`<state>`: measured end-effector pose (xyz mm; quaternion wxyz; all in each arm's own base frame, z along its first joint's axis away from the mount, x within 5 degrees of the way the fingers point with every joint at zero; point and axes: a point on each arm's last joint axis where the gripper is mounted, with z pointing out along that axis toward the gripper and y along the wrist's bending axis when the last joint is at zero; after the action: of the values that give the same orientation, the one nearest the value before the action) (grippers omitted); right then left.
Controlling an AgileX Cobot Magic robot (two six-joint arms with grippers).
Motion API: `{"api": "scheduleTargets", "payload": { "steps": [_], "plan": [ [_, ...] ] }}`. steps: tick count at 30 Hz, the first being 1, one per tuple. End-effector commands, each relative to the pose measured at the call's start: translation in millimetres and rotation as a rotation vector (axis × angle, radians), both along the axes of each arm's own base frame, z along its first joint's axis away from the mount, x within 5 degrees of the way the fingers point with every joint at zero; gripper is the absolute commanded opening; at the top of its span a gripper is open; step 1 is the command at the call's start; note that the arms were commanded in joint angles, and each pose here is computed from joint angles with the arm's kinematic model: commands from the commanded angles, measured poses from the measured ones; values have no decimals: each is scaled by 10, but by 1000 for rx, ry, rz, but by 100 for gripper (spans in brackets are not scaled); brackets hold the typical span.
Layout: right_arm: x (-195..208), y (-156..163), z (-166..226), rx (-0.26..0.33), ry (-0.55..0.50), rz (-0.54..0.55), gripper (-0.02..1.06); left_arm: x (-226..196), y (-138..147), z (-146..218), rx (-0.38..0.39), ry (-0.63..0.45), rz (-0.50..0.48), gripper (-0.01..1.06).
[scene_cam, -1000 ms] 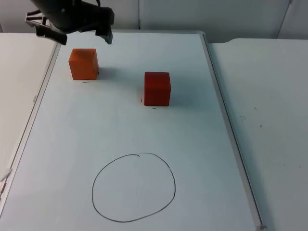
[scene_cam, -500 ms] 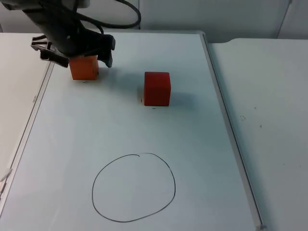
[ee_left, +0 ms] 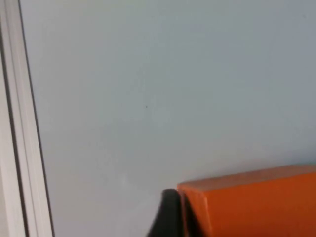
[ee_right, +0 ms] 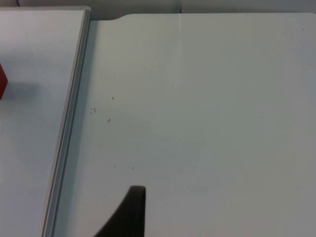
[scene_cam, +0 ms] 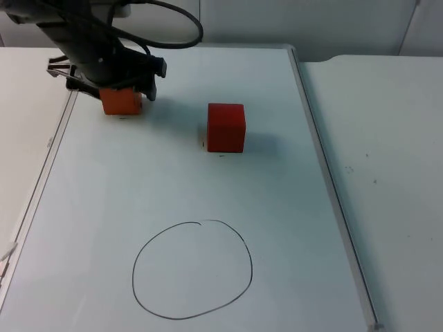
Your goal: Pick up one cube with the left hand and another cube with the right hand. First place the cube in the right hand at the target position, then stack the cube in the left hand on top.
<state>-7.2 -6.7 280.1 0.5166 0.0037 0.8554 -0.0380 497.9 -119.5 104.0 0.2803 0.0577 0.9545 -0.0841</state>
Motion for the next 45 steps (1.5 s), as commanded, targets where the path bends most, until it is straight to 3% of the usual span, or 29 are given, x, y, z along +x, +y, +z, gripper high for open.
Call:
{"api": "scheduleTargets", "payload": {
  "steps": [1, 2, 6, 9, 14, 16, 17, 21, 30, 38, 45],
  "plan": [
    [5, 2, -12, -6, -5, 0, 105, 20, -27, 34, 5, -25, -7, 52],
    [5, 2, -12, -6, -5, 0, 105, 20, -27, 34, 5, -25, -7, 52],
    [5, 2, -12, -6, -5, 0, 105, -9, -24, 101, 8, -1, -12, 19],
    [5, 2, -12, -6, -5, 0, 105, -26, -23, 244, 4, -8, -13, 11],
    [5, 2, -12, -6, -5, 0, 105, -113, -11, 788, -18, -50, -11, 11],
    [5, 2, -12, -6, -5, 0, 105, -234, 13, 1271, -30, -101, -19, 11],
    [5, 2, -12, -6, -5, 0, 105, -234, 13, 1271, -30, -101, -19, 11],
    [5, 2, -12, -6, -5, 0, 105, -537, 76, 2050, -52, -199, -30, 11],
    [5, 0, -12, -8, -5, -1, 105, -1231, 315, 3053, 7, -322, 1, 11],
    [5, 0, -12, -8, -5, -1, 105, -2007, 498, 3183, -12, -393, 13, 11],
    [5, 2, -12, -11, -5, 3, 105, -2917, 704, 2764, -35, -433, 17, 11]
  ]
}}
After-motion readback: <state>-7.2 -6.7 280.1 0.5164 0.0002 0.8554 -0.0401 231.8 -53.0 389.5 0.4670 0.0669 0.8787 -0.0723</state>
